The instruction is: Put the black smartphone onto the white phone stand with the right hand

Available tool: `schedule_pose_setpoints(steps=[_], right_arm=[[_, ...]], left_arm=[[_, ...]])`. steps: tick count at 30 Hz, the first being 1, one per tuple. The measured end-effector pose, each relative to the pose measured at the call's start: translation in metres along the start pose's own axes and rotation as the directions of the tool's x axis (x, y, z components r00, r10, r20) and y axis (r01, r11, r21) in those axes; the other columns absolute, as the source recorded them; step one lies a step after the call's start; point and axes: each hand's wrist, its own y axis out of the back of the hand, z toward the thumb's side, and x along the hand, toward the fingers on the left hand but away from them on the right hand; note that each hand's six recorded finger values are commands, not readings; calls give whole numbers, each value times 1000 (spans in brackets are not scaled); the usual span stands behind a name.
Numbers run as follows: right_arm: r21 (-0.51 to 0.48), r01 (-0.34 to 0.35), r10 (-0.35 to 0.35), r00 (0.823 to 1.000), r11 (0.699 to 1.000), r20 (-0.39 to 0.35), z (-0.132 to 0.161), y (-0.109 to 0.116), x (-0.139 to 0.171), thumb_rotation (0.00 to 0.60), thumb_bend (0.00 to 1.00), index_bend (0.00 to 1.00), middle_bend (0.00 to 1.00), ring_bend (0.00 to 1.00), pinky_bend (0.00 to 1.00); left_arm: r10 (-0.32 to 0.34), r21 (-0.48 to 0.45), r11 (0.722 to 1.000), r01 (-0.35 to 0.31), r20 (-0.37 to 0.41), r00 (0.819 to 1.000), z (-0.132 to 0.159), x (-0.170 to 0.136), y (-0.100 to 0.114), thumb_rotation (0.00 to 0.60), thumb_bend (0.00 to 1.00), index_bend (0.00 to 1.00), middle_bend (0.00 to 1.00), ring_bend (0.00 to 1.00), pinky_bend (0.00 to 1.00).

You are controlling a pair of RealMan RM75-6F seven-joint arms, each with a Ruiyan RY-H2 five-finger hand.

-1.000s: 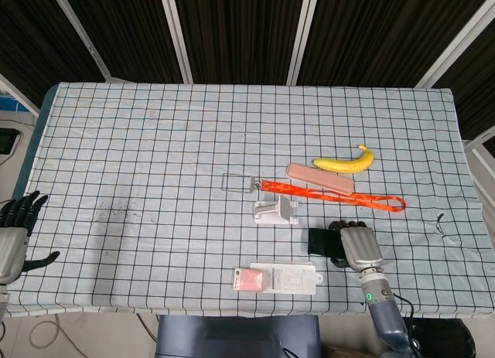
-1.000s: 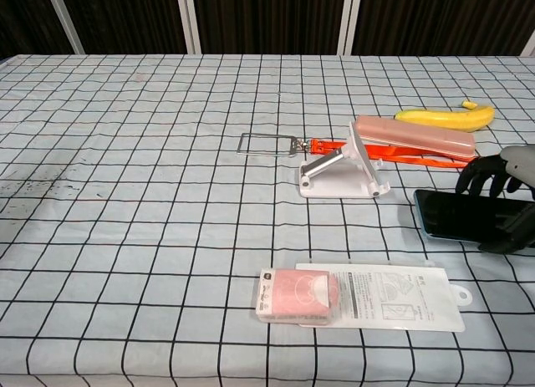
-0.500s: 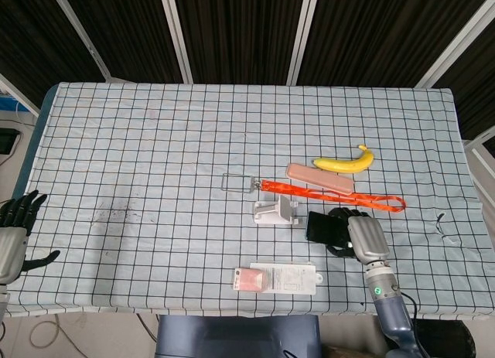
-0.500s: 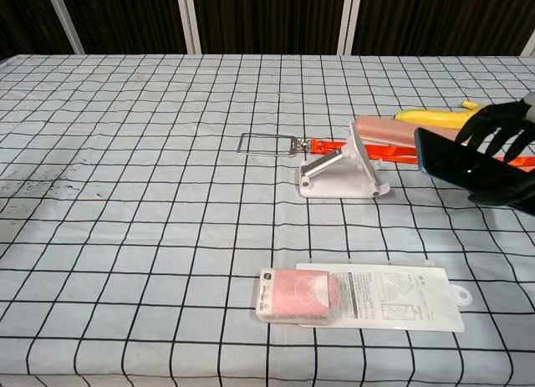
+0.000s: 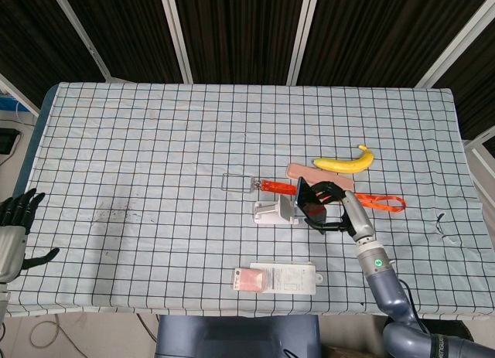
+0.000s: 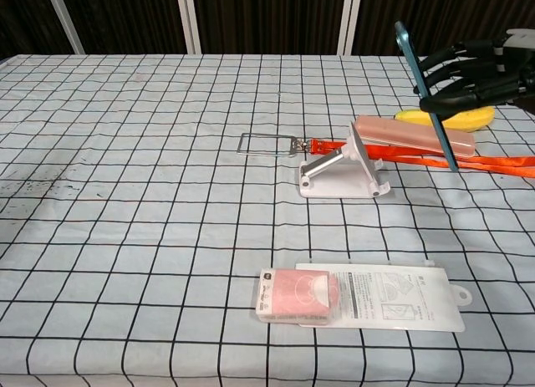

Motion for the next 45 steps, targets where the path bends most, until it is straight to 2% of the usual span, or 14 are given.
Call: schedule_pose_setpoints(steps=[7,13,17,24,45], right_arm=[[-113,-69,60,994,991,-86,6,1,-15,600,648,610,540,420,371],[-146,-67,43,985,987,-164,5,5,-30,600,660,610,540,416,371],[-132,-50,23,980,990,-196,1,5,-37,600,680,610,540,413,371],[-141,-29,-2,977,990,-213,-13,2,-44,600,693,610,539,413,371],[-176,-40,2,978,984,-206,-45,-44,-41,600,722,610,539,412,372]], left_arm=[[16,17,1000,-16,-2,1000,0,1,0,600,0,0,0,0,0],[32,33,999,-32,-6,999,0,2,-1,600,0,0,0,0,0],[36,38,999,-35,-10,999,-1,2,-2,600,0,0,0,0,0],[32,52,998,-32,-12,999,-3,3,-4,600,0,0,0,0,0],[33,73,997,-33,2,999,-2,3,-5,600,0,0,0,0,0]])
